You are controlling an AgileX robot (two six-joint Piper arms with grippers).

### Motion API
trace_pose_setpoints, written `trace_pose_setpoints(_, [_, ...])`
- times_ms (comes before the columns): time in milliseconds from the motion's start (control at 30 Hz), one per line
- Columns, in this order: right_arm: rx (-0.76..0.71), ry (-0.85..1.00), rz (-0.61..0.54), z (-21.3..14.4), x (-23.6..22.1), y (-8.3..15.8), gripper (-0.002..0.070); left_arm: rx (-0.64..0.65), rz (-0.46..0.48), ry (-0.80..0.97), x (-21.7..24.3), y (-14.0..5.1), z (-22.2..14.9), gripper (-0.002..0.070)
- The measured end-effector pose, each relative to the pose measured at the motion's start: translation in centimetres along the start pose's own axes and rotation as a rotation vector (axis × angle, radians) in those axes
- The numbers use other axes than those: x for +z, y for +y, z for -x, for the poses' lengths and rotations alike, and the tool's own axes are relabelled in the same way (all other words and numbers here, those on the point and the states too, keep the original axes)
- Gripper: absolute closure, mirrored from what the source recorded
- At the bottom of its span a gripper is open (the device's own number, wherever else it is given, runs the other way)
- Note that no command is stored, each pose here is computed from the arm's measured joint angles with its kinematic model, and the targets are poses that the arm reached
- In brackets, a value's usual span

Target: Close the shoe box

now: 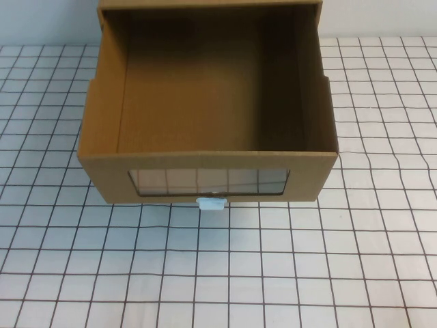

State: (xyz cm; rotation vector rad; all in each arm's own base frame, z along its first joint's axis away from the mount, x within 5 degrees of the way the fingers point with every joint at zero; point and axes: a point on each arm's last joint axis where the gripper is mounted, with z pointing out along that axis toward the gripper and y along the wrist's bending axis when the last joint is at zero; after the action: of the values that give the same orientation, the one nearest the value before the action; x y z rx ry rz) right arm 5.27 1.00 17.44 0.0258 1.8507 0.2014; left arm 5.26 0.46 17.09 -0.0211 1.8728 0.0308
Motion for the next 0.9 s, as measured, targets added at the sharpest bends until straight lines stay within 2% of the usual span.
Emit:
trace_pose_setpoints(133, [0.0, -0.032, -0.003, 0.3, 0.0, 0.0, 0.069, -0.001, -0.009, -0.041, 0.0, -0.1, 0.4, 0.068])
trace_pose_setpoints(267, [-0.001, -0.167, -0.017, 1.5, -0.1, -0.2, 0.069, -0.001, -0.042, -0.193, -0.2, -0.4, 1.7, 0.068])
trace_pose_setpoints(600, [0.007, -0.953, -0.098, 7.4, -3.9, -0.8, 0.0689, 0.001, -0.178, -0.836, -3.1, -1.4, 6.7, 0.068])
trace_pose_setpoints(700, [0.011, -1.11, -0.115, 8.1, -5.1, -0.9, 0.0689, 0.003, -0.195, -0.914, -3.7, -1.5, 7.2, 0.068])
trace_pose_setpoints(900, [0.019, -1.249, -0.127, 8.6, -6.3, -1.0, 0.069, 0.007, -0.2, -0.954, -4.0, -1.6, 7.4, 0.068])
